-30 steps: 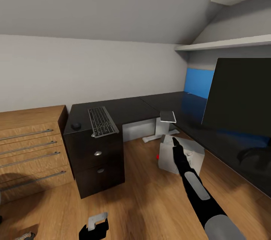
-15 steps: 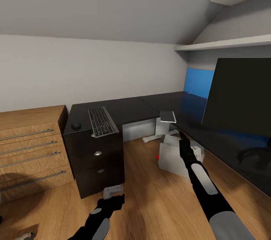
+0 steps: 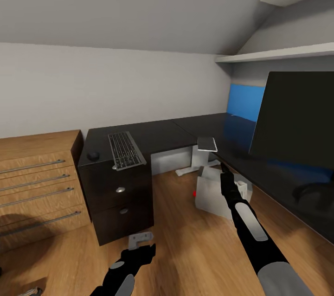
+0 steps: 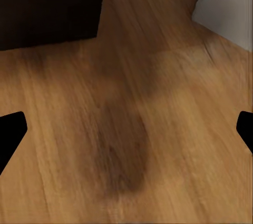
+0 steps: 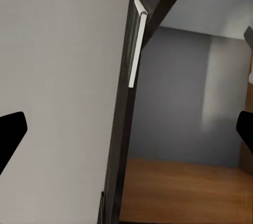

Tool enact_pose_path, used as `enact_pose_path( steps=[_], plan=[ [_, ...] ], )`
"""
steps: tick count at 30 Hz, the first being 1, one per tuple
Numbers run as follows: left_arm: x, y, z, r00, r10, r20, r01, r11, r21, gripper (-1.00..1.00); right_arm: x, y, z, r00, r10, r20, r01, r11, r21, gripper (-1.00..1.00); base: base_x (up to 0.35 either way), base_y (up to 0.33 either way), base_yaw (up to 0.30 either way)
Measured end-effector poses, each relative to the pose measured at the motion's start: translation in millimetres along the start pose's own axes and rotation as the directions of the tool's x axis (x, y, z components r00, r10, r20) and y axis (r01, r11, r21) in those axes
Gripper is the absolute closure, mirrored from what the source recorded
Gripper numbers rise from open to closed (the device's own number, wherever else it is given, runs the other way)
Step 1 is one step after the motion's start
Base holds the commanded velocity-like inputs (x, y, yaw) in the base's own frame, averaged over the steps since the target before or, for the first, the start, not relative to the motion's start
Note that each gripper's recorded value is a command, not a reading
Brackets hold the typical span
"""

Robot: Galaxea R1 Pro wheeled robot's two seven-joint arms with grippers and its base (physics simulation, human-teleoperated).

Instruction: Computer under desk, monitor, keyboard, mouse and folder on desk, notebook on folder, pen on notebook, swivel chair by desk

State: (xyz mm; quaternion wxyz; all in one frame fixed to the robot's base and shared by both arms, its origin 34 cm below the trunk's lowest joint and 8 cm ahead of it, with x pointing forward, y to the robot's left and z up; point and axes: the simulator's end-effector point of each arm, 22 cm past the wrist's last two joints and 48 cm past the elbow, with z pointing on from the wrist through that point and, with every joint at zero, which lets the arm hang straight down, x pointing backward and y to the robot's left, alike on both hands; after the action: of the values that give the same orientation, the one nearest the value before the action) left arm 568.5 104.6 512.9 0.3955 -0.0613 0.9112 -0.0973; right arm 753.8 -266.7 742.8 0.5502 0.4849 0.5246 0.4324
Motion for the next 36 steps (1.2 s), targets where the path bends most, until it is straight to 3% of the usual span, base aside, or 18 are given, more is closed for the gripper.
enact_pose_path(
  steps=[3,7,28,36],
  plan=[
    [-0.9,-12.9,-2.6,0.999,0.008,0.039,-0.009,1.0,0.022,-1.0,0.2,0.1,-0.2,1.0,-0.001,-0.001,0.001,1.0,-0.002,-1.0,0.248,0.0,0.0],
    [1.9,-20.7,-3.8,0.999,0.019,0.046,-0.02,0.999,0.036,-1.0,0.7,-0.4,-0.4,1.0,0.0,-0.002,0.0,1.0,-0.001,-1.0,0.246,0.0,0.0],
    [31.2,-44.1,-5.8,0.995,0.101,0.014,-0.102,0.992,0.073,-1.0,5.1,-3.1,-0.9,1.0,0.007,-0.006,-0.007,1.0,0.007,-1.0,0.188,0.0,0.0],
    [35.5,-49.1,-6.9,0.994,0.111,0.009,-0.111,0.99,0.083,-1.0,5.0,-3.5,-0.8,1.0,0.007,-0.006,-0.007,1.0,0.007,-1.0,0.1,0.0,0.0]
  ],
)
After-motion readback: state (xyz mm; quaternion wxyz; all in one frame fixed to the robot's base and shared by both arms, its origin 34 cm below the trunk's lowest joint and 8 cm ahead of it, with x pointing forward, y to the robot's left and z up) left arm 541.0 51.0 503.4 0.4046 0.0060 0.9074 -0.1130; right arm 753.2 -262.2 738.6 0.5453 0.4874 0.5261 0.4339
